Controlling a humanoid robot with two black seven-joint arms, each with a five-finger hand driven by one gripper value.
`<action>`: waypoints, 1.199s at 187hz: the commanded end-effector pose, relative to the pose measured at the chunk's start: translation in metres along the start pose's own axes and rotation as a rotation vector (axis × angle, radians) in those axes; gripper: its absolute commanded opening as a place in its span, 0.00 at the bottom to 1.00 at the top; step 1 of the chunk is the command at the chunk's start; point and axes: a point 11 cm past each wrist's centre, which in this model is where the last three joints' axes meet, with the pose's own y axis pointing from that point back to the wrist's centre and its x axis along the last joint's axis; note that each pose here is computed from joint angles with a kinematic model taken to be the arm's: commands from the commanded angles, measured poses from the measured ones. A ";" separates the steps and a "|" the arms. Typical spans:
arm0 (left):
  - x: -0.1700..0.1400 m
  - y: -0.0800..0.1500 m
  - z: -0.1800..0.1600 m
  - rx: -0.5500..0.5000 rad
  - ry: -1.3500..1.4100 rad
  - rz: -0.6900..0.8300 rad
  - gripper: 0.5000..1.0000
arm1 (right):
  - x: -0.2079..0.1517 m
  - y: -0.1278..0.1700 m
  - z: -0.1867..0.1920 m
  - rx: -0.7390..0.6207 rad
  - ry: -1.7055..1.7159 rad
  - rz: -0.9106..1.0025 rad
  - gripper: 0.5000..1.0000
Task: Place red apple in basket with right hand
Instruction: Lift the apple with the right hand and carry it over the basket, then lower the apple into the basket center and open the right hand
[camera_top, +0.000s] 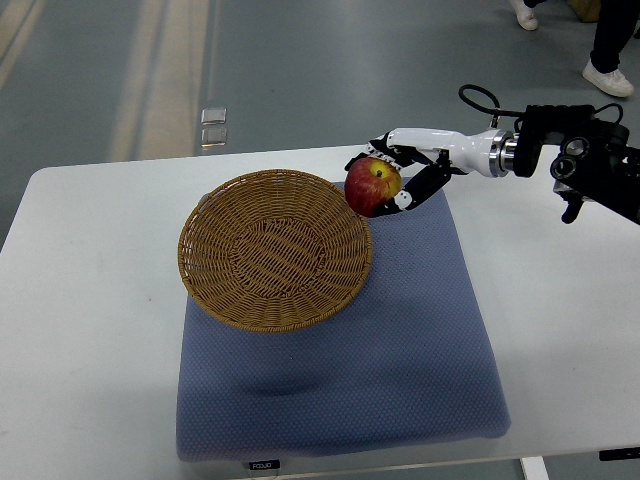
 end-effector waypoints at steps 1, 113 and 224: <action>0.000 0.000 0.000 0.001 -0.003 0.000 1.00 | -0.014 -0.014 -0.006 0.012 0.004 -0.035 0.09; 0.000 0.000 0.000 0.002 -0.003 0.000 1.00 | -0.065 -0.087 -0.034 0.019 0.077 -0.146 0.20; -0.001 0.000 0.001 0.001 -0.003 -0.002 1.00 | -0.089 -0.120 -0.034 -0.034 0.078 -0.114 0.85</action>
